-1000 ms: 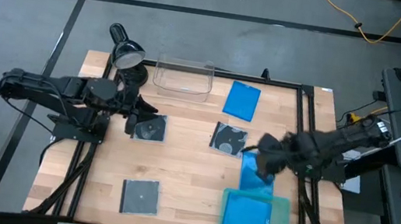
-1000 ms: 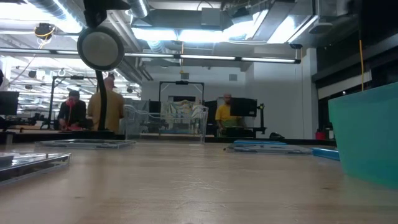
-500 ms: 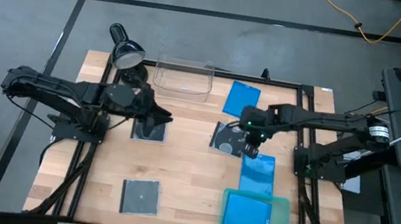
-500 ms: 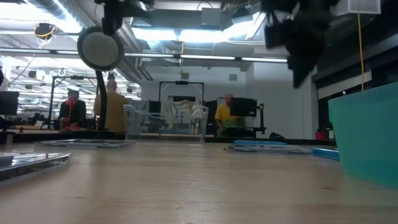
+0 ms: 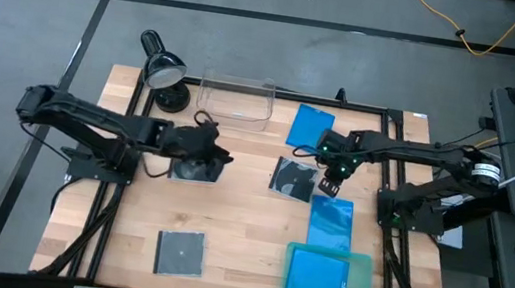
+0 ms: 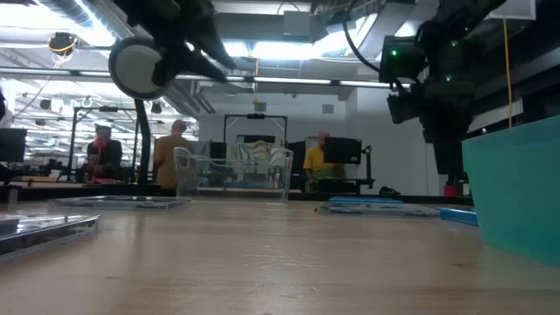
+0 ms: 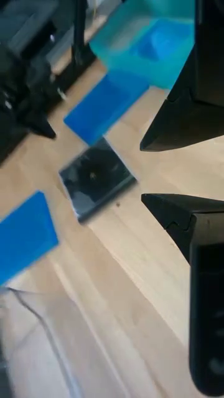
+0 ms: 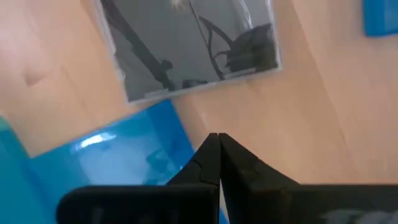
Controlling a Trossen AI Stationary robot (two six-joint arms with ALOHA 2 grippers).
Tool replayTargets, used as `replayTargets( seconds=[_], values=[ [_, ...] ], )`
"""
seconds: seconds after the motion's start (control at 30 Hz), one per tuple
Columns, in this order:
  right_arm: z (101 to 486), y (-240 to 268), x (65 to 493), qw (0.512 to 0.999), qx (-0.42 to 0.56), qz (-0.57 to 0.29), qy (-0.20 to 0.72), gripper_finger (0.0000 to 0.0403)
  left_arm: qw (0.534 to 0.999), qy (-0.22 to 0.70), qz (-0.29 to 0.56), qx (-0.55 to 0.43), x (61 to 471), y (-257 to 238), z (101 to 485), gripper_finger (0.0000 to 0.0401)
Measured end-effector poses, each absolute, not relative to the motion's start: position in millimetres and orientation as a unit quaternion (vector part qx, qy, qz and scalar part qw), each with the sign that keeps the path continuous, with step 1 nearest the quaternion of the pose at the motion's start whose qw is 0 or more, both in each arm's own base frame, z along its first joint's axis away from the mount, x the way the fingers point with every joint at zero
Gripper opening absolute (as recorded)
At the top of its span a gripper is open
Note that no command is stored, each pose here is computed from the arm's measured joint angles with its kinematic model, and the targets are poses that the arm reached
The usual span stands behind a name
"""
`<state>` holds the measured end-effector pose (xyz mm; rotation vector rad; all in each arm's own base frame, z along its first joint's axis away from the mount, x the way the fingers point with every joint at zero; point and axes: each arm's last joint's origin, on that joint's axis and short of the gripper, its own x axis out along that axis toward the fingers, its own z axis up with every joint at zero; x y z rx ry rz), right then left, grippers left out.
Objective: Pick & place jewel cases by type
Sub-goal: Put the top right black cd case into the transparent bin
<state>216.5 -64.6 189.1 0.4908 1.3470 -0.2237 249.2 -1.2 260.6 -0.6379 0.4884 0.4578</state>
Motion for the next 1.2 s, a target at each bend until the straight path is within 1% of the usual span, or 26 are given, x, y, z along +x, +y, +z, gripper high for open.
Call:
replayTargets(
  seconds=[0.2, 0.47, 0.63, 0.93, 1.2],
  values=[
    [179, -67, 216, 0.762, 0.228, -0.104, 0.597, 0.0007, 0.876, 0.239, 0.233, -0.348, 269, 12, 242, 0.0113],
    [161, -66, 210, 0.760, 0.226, -0.110, 0.600, 0.0006, 0.876, 0.205, 0.220, -0.376, 289, 32, 232, 0.0113],
    [145, -66, 212, 0.749, 0.225, -0.110, 0.614, 0.0005, 0.874, 0.203, 0.225, -0.380, 293, 40, 227, 0.0113],
    [125, -70, 227, 0.752, 0.229, -0.074, 0.613, 0.0004, 0.869, 0.203, 0.242, -0.381, 292, 44, 225, 0.0113],
    [127, -79, 238, 0.768, 0.213, -0.049, 0.602, 0.0004, 0.861, 0.214, 0.253, -0.387, 291, 44, 222, 0.0113]
  ],
)
